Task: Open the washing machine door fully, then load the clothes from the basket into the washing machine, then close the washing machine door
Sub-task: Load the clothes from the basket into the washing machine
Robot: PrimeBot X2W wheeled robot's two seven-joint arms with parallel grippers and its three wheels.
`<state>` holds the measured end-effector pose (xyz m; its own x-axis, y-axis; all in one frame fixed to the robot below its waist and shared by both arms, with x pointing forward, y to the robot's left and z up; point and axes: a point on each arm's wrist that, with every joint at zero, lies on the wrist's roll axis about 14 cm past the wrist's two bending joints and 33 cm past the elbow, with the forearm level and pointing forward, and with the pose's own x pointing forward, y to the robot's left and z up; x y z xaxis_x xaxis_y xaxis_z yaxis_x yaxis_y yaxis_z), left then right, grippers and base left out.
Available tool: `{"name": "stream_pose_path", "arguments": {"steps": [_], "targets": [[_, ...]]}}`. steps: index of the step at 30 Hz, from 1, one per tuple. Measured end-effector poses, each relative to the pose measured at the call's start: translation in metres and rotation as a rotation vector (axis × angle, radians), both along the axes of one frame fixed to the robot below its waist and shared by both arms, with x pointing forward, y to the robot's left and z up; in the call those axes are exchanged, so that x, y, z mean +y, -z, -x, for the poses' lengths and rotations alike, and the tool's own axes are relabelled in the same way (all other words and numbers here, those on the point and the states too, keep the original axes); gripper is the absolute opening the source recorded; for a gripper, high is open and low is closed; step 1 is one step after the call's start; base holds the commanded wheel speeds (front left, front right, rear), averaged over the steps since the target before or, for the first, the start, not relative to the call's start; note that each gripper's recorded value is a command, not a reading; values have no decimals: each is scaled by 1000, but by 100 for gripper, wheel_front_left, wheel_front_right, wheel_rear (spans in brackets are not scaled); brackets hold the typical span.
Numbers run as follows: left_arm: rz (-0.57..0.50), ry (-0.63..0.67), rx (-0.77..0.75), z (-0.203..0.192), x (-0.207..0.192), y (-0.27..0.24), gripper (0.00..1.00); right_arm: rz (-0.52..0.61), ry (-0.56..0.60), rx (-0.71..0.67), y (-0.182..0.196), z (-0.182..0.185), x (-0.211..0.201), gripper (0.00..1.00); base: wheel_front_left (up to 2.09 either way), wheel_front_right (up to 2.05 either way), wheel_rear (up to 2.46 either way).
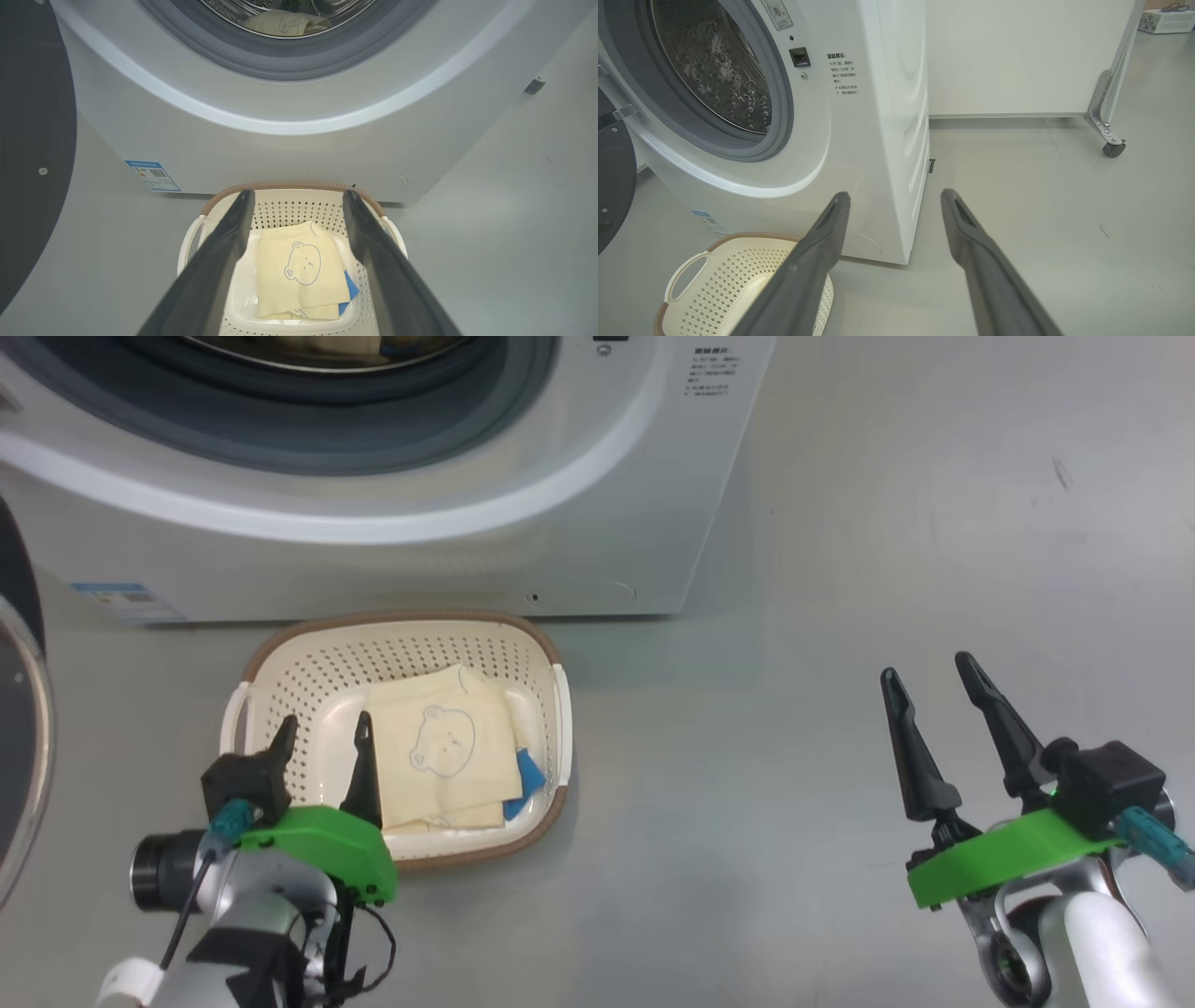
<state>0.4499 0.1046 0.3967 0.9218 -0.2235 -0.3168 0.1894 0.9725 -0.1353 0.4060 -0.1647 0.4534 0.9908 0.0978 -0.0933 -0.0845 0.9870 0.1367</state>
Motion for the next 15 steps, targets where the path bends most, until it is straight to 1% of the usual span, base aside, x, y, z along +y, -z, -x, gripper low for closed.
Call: {"name": "stream_pose_path", "arguments": {"steps": [4, 15], "targets": [[3, 51, 104, -12, -11, 33, 100, -5, 2, 17, 11, -10, 0, 100, 0, 0, 0], [-26, 151, 307, -40, -32, 115, 100, -4, 13, 58, 43, -37, -6, 100, 0, 0, 0]]}}
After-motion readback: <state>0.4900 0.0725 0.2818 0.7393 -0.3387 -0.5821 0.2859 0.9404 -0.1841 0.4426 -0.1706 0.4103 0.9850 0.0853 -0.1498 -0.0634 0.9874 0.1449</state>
